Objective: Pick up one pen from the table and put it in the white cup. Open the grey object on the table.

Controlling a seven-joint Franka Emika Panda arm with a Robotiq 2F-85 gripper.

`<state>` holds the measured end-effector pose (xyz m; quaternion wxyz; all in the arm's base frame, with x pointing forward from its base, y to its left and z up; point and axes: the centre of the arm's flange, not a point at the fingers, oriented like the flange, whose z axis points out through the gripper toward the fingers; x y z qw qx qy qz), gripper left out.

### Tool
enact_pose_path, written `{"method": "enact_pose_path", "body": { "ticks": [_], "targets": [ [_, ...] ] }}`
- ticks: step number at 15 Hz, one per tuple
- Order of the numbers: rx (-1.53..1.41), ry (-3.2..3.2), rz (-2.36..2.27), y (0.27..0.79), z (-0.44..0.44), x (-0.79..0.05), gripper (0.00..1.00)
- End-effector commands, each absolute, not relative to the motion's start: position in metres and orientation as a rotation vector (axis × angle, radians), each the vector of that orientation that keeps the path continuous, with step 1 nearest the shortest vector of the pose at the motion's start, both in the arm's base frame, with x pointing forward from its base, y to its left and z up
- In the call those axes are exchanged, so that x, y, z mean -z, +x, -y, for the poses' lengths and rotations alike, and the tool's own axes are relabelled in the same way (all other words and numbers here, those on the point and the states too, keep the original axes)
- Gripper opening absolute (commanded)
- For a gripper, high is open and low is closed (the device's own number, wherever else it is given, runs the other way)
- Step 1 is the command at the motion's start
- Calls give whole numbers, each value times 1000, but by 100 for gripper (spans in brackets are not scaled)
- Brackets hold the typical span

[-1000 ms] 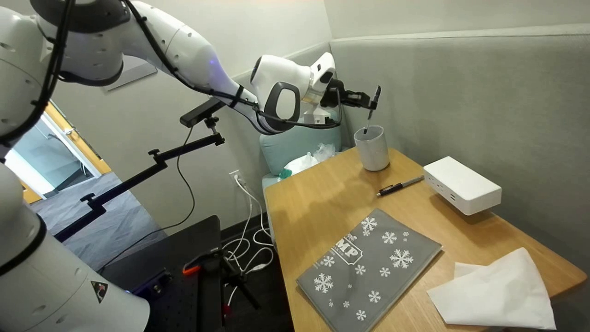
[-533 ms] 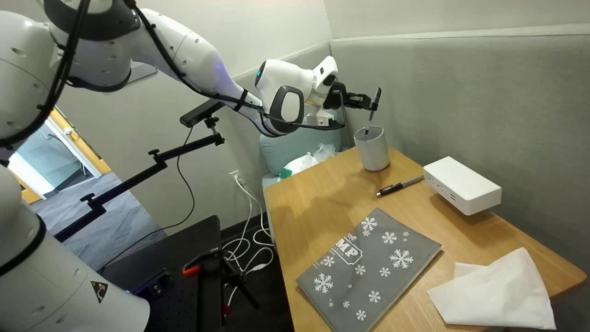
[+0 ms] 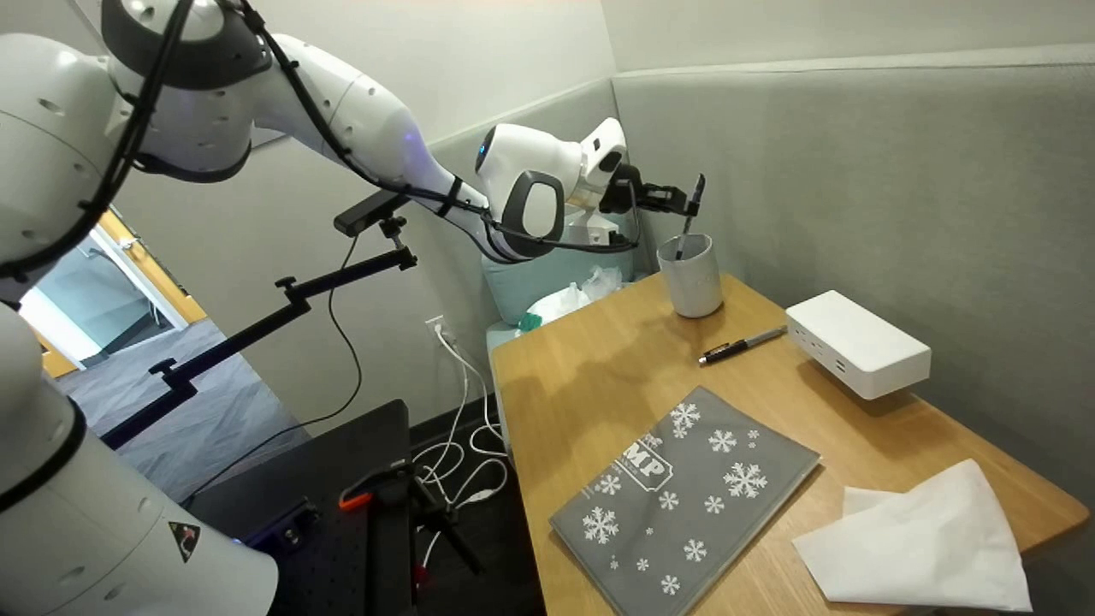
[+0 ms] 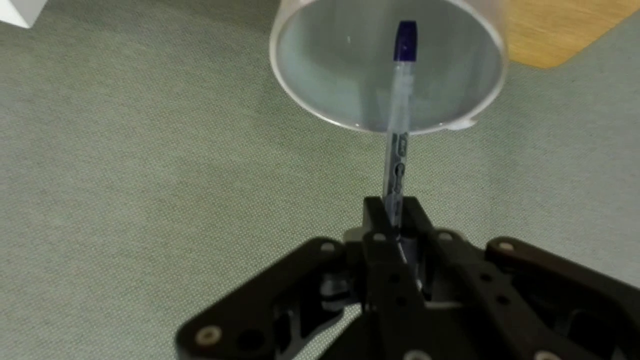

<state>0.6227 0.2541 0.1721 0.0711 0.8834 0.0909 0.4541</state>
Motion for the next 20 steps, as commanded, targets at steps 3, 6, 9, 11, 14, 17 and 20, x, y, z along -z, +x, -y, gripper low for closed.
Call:
{"method": "enact_pose_path", "body": {
  "ticks": [3,6,9,11,14,17,20],
  "targets": [
    [-1393,2644,-284,574,-203,-152,44],
    [-1397,2648,-276,574,-201,-154,66],
    [-1387,2665,-263,574,-199,-160,88],
    [-1339,2706,-229,577,-195,-168,100],
    [-1246,2807,-180,576,-180,-181,100],
    [-1171,2912,-153,569,-164,-196,100],
    [-1127,2991,-133,561,-146,-215,100]
  ]
}}
